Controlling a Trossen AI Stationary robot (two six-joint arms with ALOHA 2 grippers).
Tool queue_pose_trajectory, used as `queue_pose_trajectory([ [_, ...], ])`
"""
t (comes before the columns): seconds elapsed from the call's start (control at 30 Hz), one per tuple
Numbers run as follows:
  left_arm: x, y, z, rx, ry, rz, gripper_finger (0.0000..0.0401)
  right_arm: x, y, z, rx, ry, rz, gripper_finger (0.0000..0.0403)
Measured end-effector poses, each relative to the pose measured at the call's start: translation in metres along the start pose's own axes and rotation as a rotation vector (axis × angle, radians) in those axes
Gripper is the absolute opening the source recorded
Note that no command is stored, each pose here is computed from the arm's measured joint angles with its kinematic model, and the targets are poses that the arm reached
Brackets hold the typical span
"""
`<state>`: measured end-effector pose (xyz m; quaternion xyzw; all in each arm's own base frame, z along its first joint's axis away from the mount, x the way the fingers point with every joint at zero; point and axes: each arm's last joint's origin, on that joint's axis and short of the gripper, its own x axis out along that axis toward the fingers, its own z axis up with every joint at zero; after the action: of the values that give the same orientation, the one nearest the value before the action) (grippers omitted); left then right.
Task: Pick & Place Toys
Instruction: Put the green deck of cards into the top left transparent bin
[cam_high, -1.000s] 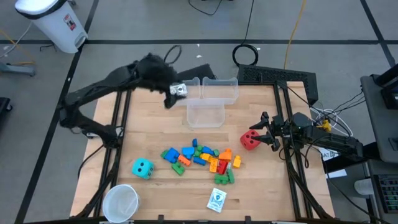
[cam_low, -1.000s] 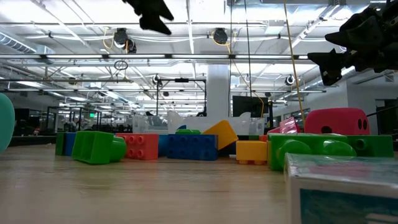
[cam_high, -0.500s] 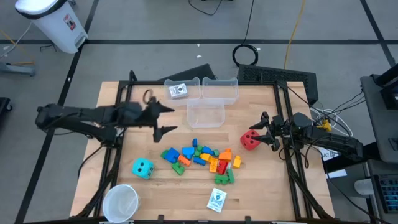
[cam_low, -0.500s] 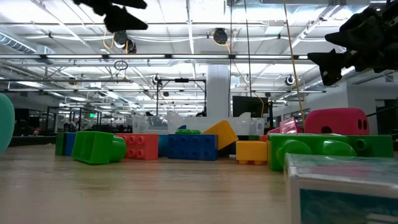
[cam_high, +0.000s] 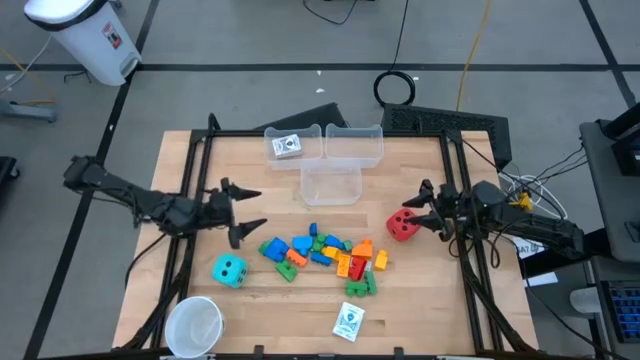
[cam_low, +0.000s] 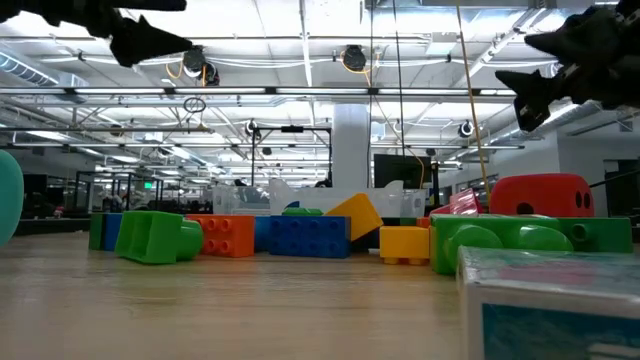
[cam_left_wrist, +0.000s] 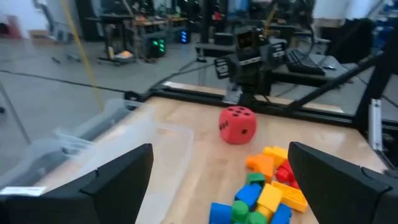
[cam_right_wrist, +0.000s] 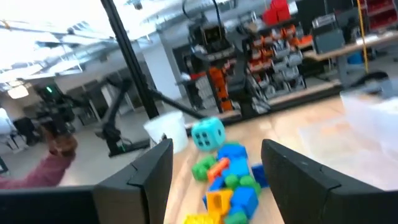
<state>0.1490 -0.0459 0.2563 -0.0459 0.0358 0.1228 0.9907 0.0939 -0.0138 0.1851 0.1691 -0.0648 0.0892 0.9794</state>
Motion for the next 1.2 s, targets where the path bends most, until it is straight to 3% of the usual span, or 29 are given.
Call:
queue_pose_trajectory([
  [0.3, -0.018, -0.003, -0.001, 0.049, -0.031, -0.029, 0.0379, 0.000, 0.003, 0.002, 0.054, -0.021, 0.031, 0.0215],
  [0.7, -0.043, 0.032, -0.025, -0.028, -0.090, 0.028, 0.0379, 0.001, 0.004, 0.003, 0.152, -0.030, 0.033, 0.0215],
  [0.8, -0.052, 0.041, -0.029, -0.057, -0.116, 0.000, 0.0379, 0.004, 0.005, 0.005, 0.157, -0.056, 0.031, 0.0215],
  [1.0, -0.060, 0.047, -0.040, -0.007, -0.166, -0.116, 0.0379, 0.018, 0.014, 0.006, 0.063, -0.097, 0.071, 0.0215],
  [1.2, -0.058, 0.048, -0.046, 0.012, -0.123, -0.086, 0.0379, 0.040, 0.029, -0.010, -0.032, -0.036, 0.075, 0.0215],
])
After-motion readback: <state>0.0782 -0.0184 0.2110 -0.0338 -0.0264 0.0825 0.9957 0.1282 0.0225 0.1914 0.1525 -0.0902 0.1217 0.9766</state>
